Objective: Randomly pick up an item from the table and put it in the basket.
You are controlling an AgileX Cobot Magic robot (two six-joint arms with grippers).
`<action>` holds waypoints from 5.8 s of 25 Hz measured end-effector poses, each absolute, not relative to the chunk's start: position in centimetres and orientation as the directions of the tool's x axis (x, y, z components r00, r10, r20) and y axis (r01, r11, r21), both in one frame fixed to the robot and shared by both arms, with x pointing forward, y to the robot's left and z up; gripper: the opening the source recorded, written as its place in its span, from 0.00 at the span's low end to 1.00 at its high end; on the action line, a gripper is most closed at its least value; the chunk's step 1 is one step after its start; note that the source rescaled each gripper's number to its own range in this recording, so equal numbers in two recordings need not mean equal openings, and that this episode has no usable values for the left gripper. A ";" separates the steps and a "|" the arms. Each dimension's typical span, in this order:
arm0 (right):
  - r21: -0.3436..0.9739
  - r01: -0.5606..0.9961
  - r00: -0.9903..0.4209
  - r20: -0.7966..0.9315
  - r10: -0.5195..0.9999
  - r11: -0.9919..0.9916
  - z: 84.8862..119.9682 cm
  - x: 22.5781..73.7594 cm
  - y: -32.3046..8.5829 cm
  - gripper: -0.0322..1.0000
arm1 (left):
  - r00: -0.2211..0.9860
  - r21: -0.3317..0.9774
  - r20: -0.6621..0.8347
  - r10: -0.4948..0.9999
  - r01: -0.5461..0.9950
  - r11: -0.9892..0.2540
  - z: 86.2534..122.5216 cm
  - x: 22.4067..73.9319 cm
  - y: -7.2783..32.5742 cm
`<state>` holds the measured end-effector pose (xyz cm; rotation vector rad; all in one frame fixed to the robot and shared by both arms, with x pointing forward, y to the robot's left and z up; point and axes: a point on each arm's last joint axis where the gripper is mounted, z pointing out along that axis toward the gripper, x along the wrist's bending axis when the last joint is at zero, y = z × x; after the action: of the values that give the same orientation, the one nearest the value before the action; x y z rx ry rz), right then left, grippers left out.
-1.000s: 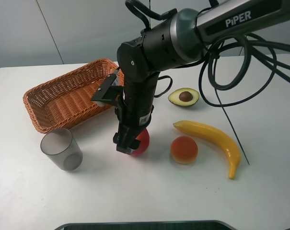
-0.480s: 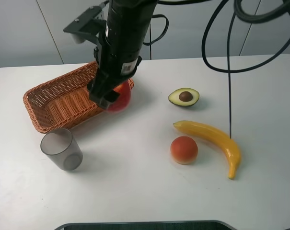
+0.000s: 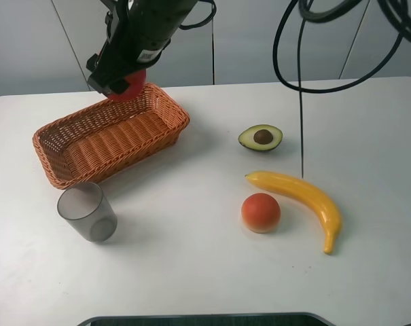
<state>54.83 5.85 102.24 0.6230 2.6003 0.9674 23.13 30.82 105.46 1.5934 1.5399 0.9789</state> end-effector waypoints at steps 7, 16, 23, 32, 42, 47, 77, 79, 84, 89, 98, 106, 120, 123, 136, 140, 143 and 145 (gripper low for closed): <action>0.633 0.323 -0.860 -0.113 0.497 0.704 96.8 56.2 6.8 0.09 | 0.005 0.884 0.045 0.999 0.466 -0.042 105.5 23.1 30.8; 0.629 0.328 -0.859 -0.113 0.500 0.705 95.5 56.5 7.0 0.09 | 0.005 0.884 0.045 0.999 0.467 -0.042 105.5 23.1 30.8; 0.642 0.321 -0.856 -0.117 0.503 0.697 95.6 56.6 7.1 0.69 | 0.005 0.884 0.045 0.999 0.467 -0.042 105.5 23.1 30.8; 0.670 0.298 -0.855 -0.130 0.502 0.680 97.9 56.3 6.9 0.99 | 0.005 0.884 0.045 0.999 0.467 -0.042 105.5 23.1 30.8; 0.529 0.562 -0.759 0.022 0.651 0.636 100.1 55.6 0.9 1.00 | 0.005 0.884 0.045 0.999 0.467 -0.042 105.5 23.1 30.8; 0.392 0.765 -0.585 0.092 0.806 0.510 100.9 54.9 -6.8 1.00 | 0.005 0.884 0.045 0.999 0.467 -0.042 105.5 23.1 30.8; 0.758 0.648 0.026 0.076 0.997 -0.075 109.6 30.0 -29.6 1.00 | 0.005 0.884 0.045 0.999 0.467 -0.042 105.5 23.1 30.8; 0.768 0.637 0.030 0.061 0.998 -0.066 109.4 28.9 -29.7 1.00 | 0.005 0.884 0.045 0.999 0.467 -0.042 105.5 23.1 30.8; 0.764 0.643 0.031 0.057 0.998 -0.063 107.6 27.6 -29.7 1.00 | 0.005 0.884 0.045 0.999 0.467 -0.042 105.5 23.1 30.8; 0.762 0.644 0.031 0.056 0.998 -0.062 105.9 26.9 -29.7 1.00 | 0.005 0.884 0.045 0.999 0.467 -0.042 105.5 23.1 30.8; 0.798 0.601 0.002 0.043 0.999 -0.036 105.6 25.8 -29.5 1.00 | 0.005 0.884 0.045 0.999 0.467 -0.042 105.5 23.1 30.8; 0.819 0.573 -0.012 0.043 0.999 -0.028 105.3 25.0 -29.4 1.00 | 0.005 0.884 0.045 0.999 0.467 -0.042 105.5 23.1 30.8; 0.878 0.478 -0.017 0.038 0.999 -0.026 105.3 23.1 -29.4 1.00 | 0.005 0.884 0.045 0.999 0.467 -0.042 105.5 23.1 30.8; 0.879 0.476 -0.017 0.038 0.999 -0.026 105.3 23.1 -29.4 1.00 | 0.005 0.884 0.045 0.999 0.467 -0.042 105.5 23.1 30.8; 0.880 0.474 -0.014 0.040 0.999 -0.029 105.3 23.1 -29.4 1.00 | 0.005 0.884 0.045 0.999 0.467 -0.042 105.5 23.1 30.8; 0.880 0.474 -0.014 0.040 0.999 -0.029 105.3 23.1 -29.4 1.00 | 0.005 0.884 0.045 0.999 0.467 -0.042 105.5 23.1 30.8; 0.880 0.474 -0.014 0.040 0.999 -0.029 105.3 23.1 -29.4 1.00 | 0.005 0.884 0.045 0.999 0.467 -0.042 105.5 23.1 30.8; 0.880 0.474 -0.014 0.040 0.999 -0.029 105.3 23.1 -29.4 1.00 | 0.005 0.884 0.045 0.999 0.467 -0.042 105.5 23.1 30.8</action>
<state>23.08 -29.36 105.31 1.5814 1.5659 0.9781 23.13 30.82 105.46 1.5916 1.5412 0.9778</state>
